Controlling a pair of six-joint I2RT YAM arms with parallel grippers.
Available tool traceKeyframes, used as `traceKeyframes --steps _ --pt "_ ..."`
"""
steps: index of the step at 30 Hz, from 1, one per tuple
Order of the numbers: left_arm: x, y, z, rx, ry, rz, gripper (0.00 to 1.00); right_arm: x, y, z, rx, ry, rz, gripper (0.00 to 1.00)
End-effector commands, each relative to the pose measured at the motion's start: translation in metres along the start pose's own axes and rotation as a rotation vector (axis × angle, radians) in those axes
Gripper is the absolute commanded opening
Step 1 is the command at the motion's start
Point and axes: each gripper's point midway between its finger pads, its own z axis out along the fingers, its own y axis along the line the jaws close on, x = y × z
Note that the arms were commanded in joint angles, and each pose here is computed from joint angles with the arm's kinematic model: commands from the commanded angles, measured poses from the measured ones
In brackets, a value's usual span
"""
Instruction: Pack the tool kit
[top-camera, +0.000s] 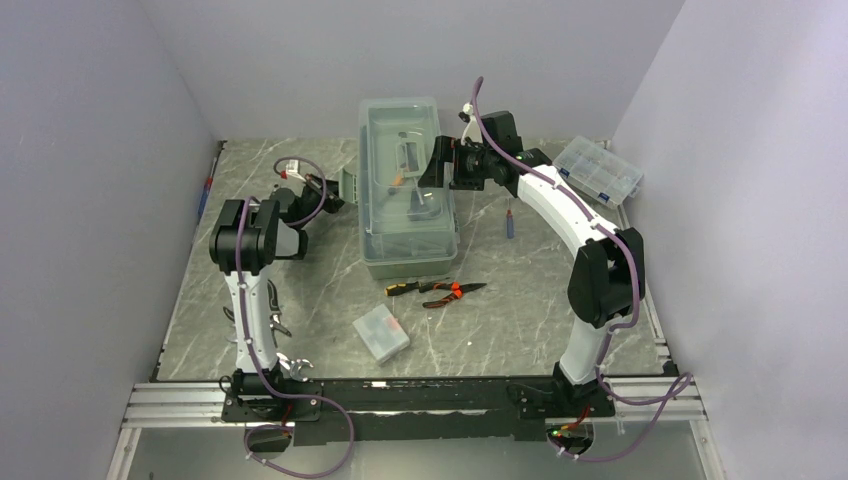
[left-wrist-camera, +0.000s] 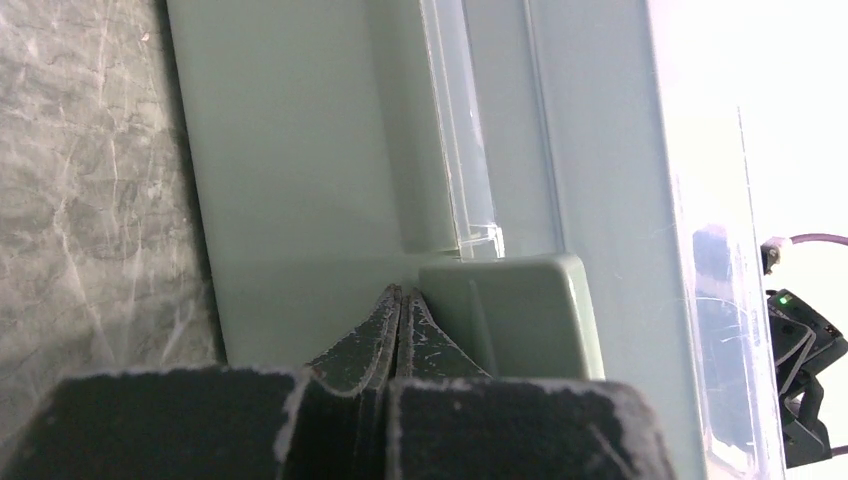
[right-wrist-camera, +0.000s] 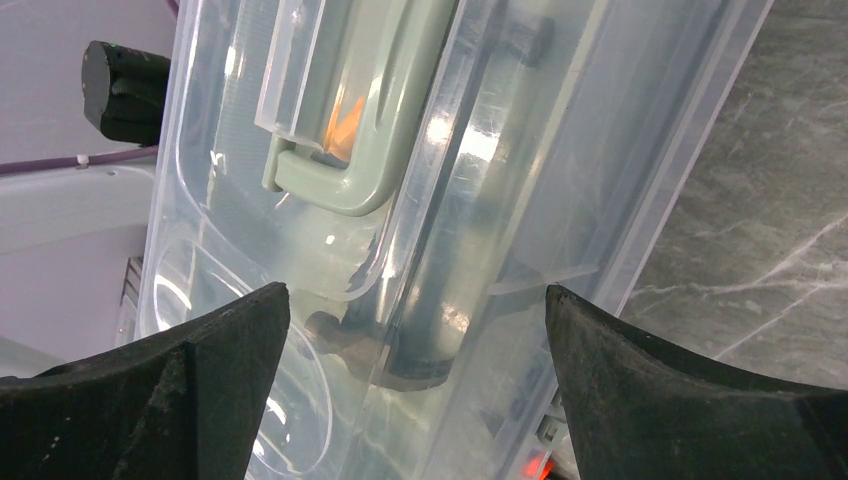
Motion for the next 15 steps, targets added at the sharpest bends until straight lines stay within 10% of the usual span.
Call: traceKeyframes --steps 1,15 --pt "0.002 -0.070 0.001 0.200 0.007 0.151 0.00 -0.012 0.015 0.000 -0.052 -0.019 -0.022 0.99" --pt "0.012 -0.098 -0.001 0.075 0.022 0.312 0.00 -0.012 0.015 0.000 -0.051 -0.021 -0.021 0.99"
